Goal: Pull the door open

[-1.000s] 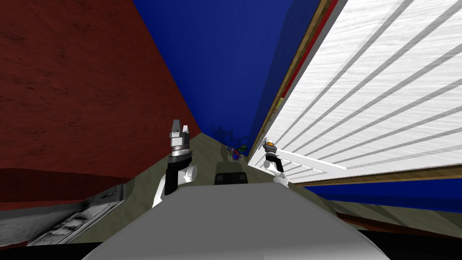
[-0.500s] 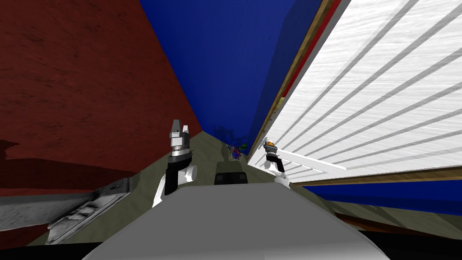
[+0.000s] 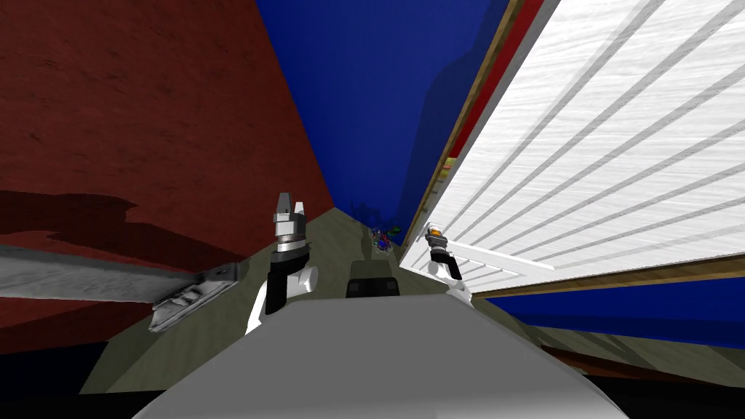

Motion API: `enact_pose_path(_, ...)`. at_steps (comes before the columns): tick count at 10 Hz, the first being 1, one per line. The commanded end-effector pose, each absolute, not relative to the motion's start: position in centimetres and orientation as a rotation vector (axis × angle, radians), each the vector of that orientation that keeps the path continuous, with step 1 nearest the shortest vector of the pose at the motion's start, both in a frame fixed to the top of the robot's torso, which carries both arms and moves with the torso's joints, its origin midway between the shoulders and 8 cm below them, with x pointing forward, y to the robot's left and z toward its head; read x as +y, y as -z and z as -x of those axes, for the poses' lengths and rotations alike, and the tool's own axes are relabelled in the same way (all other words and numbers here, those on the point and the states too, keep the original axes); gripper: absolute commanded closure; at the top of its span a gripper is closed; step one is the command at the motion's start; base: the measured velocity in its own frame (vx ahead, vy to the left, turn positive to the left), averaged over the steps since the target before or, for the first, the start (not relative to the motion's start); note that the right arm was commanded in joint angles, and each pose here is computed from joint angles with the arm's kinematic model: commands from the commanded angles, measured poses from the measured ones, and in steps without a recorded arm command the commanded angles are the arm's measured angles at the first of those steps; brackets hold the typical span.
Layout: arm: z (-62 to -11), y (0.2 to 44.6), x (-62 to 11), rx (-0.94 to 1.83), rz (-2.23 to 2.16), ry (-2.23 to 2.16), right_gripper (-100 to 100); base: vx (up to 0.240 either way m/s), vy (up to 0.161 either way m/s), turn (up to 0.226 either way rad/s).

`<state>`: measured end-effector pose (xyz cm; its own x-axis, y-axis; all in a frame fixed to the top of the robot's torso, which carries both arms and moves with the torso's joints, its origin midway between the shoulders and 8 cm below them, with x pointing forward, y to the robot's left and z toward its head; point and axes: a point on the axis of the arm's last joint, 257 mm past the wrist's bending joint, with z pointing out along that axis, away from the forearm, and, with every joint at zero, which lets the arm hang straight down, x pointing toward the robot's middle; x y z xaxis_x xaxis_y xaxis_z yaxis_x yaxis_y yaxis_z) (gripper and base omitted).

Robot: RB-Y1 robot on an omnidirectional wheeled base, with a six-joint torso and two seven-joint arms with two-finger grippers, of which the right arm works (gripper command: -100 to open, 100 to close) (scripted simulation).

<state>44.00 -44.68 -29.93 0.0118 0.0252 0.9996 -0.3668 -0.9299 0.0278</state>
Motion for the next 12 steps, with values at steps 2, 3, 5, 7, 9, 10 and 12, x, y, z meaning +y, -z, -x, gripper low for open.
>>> enact_pose_path(2, -44.0, 29.6, -44.0, -0.345, -2.030, -2.031, 100, -0.230, -0.050, 0.165)
enact_pose_path(3, -44.0, 29.6, -43.9, -0.343, -2.035, -2.036, 100, -0.221, -0.063, 0.131)
enact_pose_path(5, -43.8, 29.8, -44.0, -0.342, -2.043, -2.031, 100, -0.150, -0.021, 0.091)
enact_pose_path(7, -43.6, 29.9, -43.5, -0.320, -2.059, -2.044, 100, -0.203, -0.018, 0.125)
enact_pose_path(9, -43.3, 29.8, -43.2, -0.299, -2.068, -2.060, 100, -0.269, -0.061, 0.170)
enact_pose_path(10, -43.2, 29.7, -42.9, -0.286, -2.075, -2.070, 100, -0.279, -0.020, 0.169)
enact_pose_path(12, -43.0, 29.7, -42.6, -0.270, -2.083, -2.082, 100, -0.238, -0.034, 0.110)
